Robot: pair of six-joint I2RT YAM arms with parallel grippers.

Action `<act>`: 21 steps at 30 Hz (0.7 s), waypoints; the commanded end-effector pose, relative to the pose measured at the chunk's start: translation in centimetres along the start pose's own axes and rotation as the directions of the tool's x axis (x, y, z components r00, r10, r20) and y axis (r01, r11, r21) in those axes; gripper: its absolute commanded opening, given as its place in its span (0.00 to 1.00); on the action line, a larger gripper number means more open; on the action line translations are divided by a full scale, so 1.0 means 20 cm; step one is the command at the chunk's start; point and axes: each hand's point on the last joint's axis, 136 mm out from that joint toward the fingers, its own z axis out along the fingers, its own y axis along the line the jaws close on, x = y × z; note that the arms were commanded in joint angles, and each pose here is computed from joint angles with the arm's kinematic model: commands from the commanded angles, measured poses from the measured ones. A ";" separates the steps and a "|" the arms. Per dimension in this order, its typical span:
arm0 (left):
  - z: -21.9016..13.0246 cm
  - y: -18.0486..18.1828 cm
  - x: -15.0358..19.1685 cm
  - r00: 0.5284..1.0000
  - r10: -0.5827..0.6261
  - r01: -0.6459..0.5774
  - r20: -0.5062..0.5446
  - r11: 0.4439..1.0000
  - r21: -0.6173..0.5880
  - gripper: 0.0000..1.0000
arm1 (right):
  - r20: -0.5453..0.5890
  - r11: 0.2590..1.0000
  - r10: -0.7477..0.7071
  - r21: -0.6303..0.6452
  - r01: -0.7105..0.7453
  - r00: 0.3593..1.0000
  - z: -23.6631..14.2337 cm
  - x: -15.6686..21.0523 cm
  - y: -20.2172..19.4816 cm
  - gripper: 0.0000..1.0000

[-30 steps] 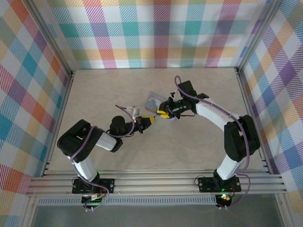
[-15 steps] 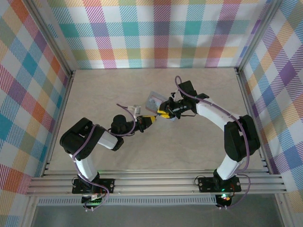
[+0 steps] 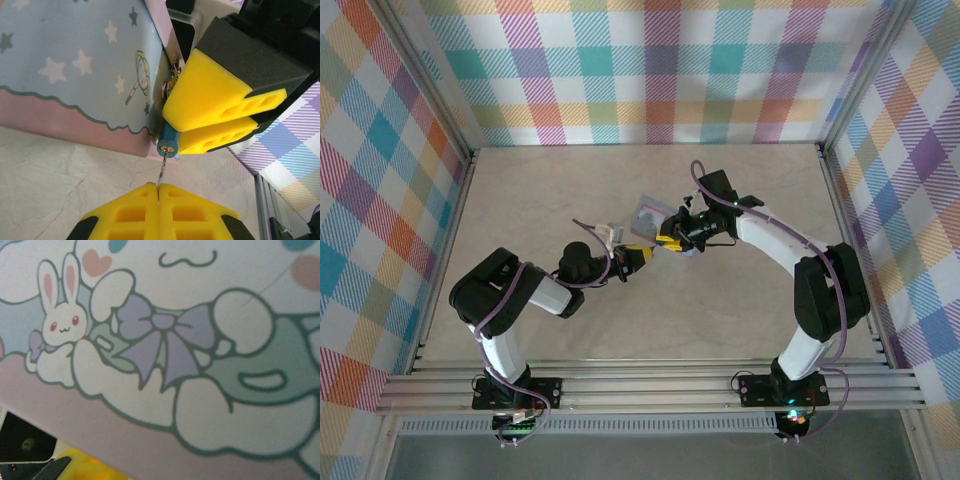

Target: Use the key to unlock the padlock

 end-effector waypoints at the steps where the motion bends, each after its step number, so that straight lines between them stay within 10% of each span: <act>1: 0.05 -0.11 -0.10 0.990 0.126 -0.130 0.067 0.990 0.051 0.00 | -0.104 0.995 -0.077 -0.069 0.070 0.992 0.00 0.11 0.13 0.00; 21: 0.02 -0.04 -0.16 0.998 -0.009 0.005 0.069 0.998 0.059 0.00 | -0.114 0.990 -0.121 0.058 0.128 0.986 -0.02 0.13 0.00 0.00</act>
